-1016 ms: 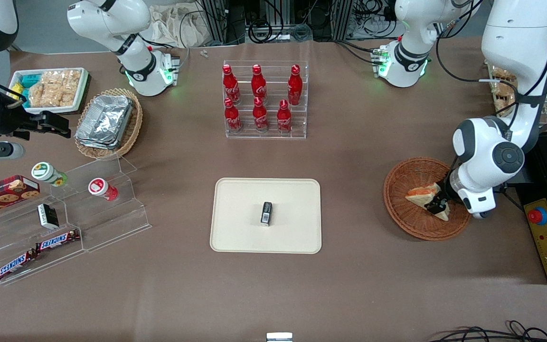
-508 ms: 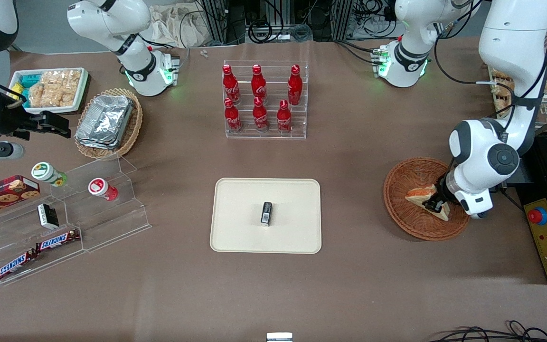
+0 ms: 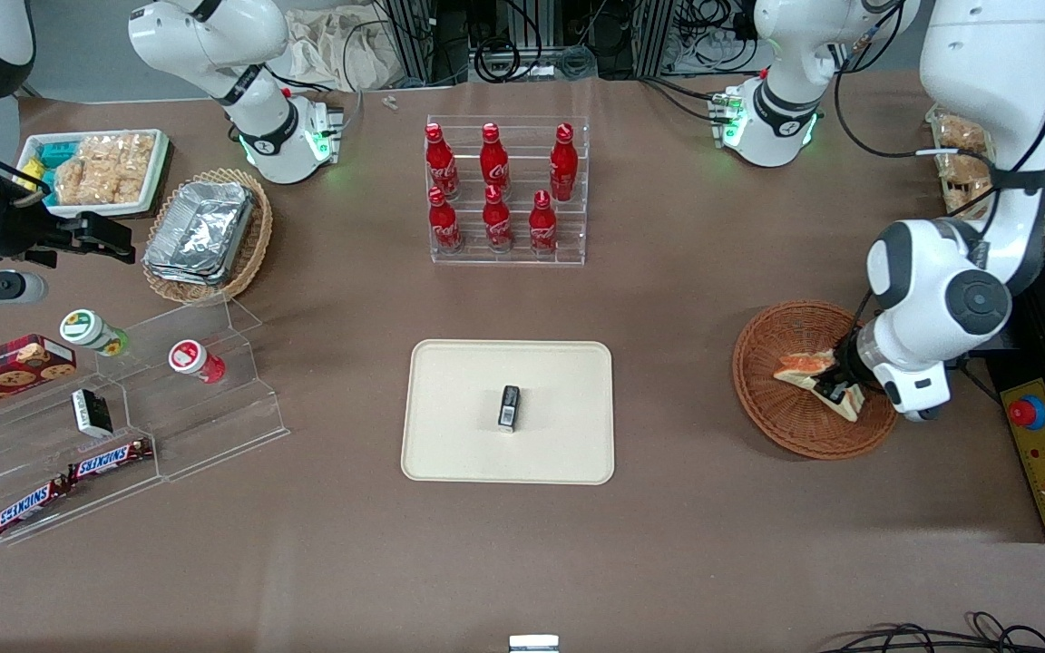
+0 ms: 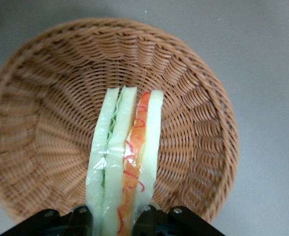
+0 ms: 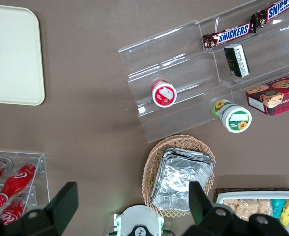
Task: Place sandwich from basket to tray
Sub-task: 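Lift the sandwich out of the basket with the left gripper, then carry the sandwich over the cream tray beside the black box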
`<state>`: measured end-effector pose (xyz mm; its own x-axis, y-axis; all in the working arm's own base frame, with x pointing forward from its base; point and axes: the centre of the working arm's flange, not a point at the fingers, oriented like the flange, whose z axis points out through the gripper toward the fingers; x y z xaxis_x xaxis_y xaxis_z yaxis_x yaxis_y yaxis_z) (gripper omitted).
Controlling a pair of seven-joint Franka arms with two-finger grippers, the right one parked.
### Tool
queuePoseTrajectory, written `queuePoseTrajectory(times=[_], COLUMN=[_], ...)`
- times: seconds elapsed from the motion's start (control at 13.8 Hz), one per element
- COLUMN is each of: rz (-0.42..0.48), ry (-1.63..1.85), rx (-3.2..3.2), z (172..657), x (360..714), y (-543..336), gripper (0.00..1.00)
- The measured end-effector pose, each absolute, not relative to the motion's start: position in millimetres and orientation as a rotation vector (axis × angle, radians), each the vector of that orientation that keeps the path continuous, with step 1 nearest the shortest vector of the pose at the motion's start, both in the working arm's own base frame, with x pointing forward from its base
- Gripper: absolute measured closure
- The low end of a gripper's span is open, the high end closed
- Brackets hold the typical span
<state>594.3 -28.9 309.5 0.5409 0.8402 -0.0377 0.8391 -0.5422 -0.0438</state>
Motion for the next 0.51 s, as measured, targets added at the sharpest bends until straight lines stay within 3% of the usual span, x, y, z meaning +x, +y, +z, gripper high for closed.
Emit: queuePoseTrajectory(times=[0.22, 0.51], rz=[0.151, 0.118], ry=[-1.357, -1.153], rx=[-2.789, -2.919], z=[384, 472], x=[612, 624], y=[-49, -109], gripper=[0.83, 0.83])
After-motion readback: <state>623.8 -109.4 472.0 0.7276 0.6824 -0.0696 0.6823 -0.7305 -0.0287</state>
